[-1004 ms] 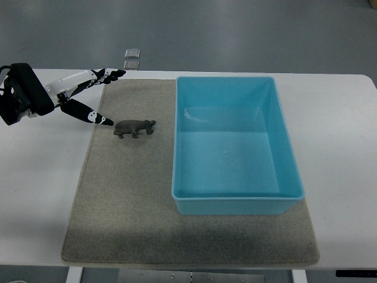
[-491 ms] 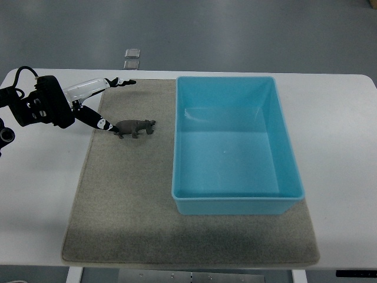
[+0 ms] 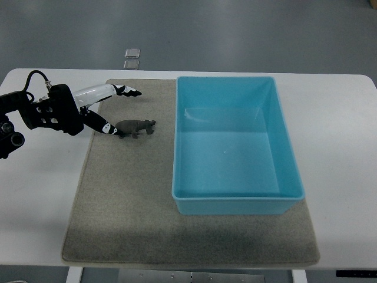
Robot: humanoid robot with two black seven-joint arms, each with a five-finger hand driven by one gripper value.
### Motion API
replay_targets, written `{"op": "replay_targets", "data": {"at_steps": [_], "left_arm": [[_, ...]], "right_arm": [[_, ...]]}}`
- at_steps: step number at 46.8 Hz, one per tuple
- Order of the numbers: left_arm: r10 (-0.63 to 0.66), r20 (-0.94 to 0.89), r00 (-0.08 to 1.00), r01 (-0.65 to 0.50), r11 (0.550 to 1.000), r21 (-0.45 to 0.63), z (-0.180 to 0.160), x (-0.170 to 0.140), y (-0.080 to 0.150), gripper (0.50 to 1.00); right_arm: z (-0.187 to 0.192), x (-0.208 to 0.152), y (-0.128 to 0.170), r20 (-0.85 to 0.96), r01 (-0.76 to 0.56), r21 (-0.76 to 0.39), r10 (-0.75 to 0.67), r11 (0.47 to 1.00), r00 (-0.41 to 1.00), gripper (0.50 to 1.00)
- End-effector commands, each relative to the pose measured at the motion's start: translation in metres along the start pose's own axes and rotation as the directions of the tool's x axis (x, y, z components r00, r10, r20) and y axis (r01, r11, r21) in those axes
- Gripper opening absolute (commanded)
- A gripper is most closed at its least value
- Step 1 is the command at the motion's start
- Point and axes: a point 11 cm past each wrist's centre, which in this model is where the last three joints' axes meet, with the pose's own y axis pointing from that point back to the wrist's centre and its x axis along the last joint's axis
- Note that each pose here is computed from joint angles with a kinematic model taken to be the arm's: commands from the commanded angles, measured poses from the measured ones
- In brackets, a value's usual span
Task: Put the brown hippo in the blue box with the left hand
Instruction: 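Close the left hand fingers around the brown hippo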
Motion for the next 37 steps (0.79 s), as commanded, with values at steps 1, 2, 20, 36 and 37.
{"op": "replay_targets", "data": {"at_steps": [1, 2, 20, 36, 37], "left_arm": [[0.001, 0.001, 1.0, -0.001, 1.0, 0.0, 0.0, -0.0014, -0.0015, 0.87], [-0.001, 0.0, 1.0, 0.001, 1.0, 0.0, -0.0002, -0.0022, -0.0018, 0.866], [-0.003, 0.102, 0.995, 0.002, 1.0, 0.008, -0.002, -0.0019, -0.0025, 0.823], [-0.022, 0.145, 0.989, 0.02, 1.0, 0.011, -0.0026, -0.0047, -0.0023, 0.786], [-0.023, 0.148, 0.989, 0.021, 1.0, 0.013, -0.0032, -0.0047, -0.0022, 0.786]], "right_arm": [[0.0005, 0.0, 0.0, 0.0, 0.0, -0.001, 0.0, 1.0, 1.0, 0.936], [0.0005, 0.0, 0.0, 0.0, 0.0, -0.001, 0.0, 1.0, 1.0, 0.936], [0.0005, 0.0, 0.0, 0.0, 0.0, -0.001, 0.0, 1.0, 1.0, 0.936], [0.0005, 0.0, 0.0, 0.0, 0.0, -0.001, 0.0, 1.0, 1.0, 0.936], [0.0005, 0.0, 0.0, 0.0, 0.0, -0.001, 0.0, 1.0, 1.0, 0.936]]}}
